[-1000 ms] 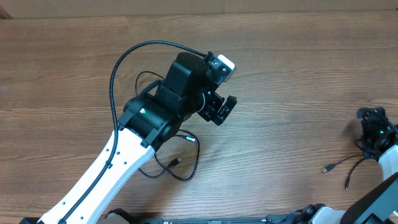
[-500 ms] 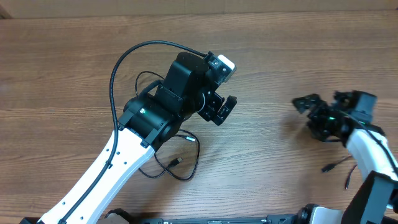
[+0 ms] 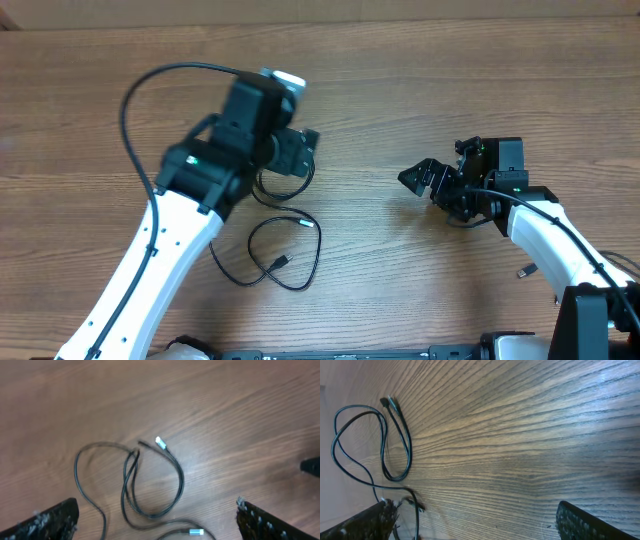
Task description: Untangle cables
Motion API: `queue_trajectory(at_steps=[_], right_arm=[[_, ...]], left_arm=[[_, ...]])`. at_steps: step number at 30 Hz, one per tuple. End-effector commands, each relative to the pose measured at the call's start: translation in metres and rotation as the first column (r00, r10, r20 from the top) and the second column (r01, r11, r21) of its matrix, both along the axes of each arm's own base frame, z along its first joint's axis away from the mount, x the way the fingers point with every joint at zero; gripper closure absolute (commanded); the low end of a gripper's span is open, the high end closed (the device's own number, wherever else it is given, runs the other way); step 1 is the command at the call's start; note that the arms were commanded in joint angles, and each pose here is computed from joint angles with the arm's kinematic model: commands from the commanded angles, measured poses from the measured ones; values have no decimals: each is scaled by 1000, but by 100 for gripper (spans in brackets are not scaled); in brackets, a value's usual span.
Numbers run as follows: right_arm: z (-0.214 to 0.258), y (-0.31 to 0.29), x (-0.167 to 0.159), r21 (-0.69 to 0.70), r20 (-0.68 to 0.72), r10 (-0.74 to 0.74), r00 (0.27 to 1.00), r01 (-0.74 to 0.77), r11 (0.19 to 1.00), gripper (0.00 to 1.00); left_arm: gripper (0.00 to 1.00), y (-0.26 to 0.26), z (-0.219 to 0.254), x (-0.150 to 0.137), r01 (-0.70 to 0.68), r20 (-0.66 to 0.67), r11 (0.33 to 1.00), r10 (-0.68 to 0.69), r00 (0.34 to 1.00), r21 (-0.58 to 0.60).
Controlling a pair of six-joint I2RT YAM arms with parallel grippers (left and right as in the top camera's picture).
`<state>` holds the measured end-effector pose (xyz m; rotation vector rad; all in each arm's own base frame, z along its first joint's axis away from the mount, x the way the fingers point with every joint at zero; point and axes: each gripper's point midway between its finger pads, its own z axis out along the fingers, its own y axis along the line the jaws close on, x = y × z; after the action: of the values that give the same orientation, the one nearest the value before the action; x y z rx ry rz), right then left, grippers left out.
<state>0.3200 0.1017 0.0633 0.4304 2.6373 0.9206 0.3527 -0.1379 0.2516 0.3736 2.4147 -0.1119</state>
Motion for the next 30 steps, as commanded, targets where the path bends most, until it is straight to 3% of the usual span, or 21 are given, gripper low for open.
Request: queue_trajectory(at_steps=[1, 7, 16, 19, 20, 21, 24, 27, 30], right_arm=[[1, 4, 0, -4, 10, 20, 1000, -20, 1000, 0], [1, 5, -1, 7, -6, 4, 1000, -4, 1000, 0], [0, 4, -2, 3, -12, 3, 1000, -3, 1000, 0], [0, 4, -2, 3, -12, 3, 1000, -3, 1000, 0], [0, 4, -2, 3, -12, 3, 1000, -3, 1000, 0], [0, 4, -2, 3, -13, 3, 1000, -3, 1000, 0], [0, 4, -2, 3, -13, 3, 1000, -3, 1000, 0], [0, 4, -1, 3, -9, 3, 1000, -3, 1000, 0], [0, 4, -1, 2, -9, 3, 1000, -3, 1000, 0]], left_arm=[[0, 36, -7, 3, -113, -76, 992, 108, 991, -62], [1, 39, -38, 1, -121, -233, 985, 90, 968, -125], [0, 35, -94, 14, -132, -367, 988, 96, 925, -75], [0, 33, -124, 16, -186, -450, 981, 141, 882, -58], [2, 33, -129, 16, -188, -462, 981, 143, 875, -52], [13, 33, -147, 16, -189, -501, 981, 147, 853, -33], [22, 33, -168, 16, -204, -548, 979, 166, 820, -9], [14, 34, -179, 17, -213, -565, 977, 178, 806, 5], [18, 34, -187, 18, -213, -572, 977, 183, 800, 14]])
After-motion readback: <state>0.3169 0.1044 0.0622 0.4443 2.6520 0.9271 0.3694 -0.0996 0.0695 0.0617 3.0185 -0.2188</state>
